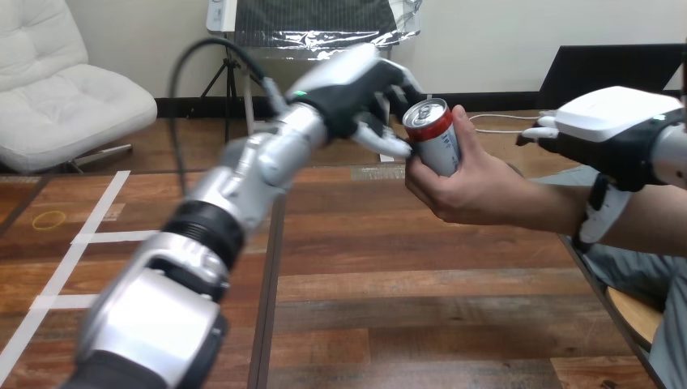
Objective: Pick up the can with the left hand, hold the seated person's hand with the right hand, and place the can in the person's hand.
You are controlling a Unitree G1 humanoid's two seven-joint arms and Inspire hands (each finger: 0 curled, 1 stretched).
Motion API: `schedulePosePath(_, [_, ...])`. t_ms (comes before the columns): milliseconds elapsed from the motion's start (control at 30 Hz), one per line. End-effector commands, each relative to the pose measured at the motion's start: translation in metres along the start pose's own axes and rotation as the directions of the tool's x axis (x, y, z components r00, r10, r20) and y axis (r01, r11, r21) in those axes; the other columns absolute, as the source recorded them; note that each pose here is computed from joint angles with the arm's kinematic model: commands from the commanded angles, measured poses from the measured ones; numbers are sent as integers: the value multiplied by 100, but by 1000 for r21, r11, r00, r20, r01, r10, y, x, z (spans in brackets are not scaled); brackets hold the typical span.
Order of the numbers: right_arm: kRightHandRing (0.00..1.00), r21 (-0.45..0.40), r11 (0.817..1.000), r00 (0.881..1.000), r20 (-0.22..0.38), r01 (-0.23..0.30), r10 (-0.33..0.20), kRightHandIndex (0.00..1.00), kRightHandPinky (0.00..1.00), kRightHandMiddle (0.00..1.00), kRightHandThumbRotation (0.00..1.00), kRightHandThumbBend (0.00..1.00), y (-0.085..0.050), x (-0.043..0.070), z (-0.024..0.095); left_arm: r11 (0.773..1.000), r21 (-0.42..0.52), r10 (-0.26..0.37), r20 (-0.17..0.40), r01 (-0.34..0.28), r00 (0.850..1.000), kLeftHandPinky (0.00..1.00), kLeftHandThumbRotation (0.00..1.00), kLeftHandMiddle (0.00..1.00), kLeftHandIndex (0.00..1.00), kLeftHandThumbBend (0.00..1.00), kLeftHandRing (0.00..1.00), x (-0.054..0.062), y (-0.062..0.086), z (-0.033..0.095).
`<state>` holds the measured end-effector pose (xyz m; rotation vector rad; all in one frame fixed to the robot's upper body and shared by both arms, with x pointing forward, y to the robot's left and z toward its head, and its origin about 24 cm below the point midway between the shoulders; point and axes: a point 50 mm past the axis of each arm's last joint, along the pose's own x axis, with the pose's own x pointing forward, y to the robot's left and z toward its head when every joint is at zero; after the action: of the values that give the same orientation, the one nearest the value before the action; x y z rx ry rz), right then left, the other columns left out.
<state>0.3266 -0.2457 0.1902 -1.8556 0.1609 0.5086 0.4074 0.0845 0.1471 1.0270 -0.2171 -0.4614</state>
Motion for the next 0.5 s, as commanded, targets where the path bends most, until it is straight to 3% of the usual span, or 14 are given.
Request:
schedulePosePath(0, [99, 16, 997, 997, -25, 75, -75, 96, 92, 100, 17, 83, -16, -13, -9, 995, -12, 97, -37, -97, 995, 53, 6, 62, 64, 58, 59, -15, 32, -24])
schedulePosePath(467, [98, 96, 990, 995, -30, 102, -99, 95, 90, 99, 12, 82, -15, -26, -9, 970, -142, 190, -55, -196, 980, 51, 1, 60, 63, 60, 56, -38, 50, -45])
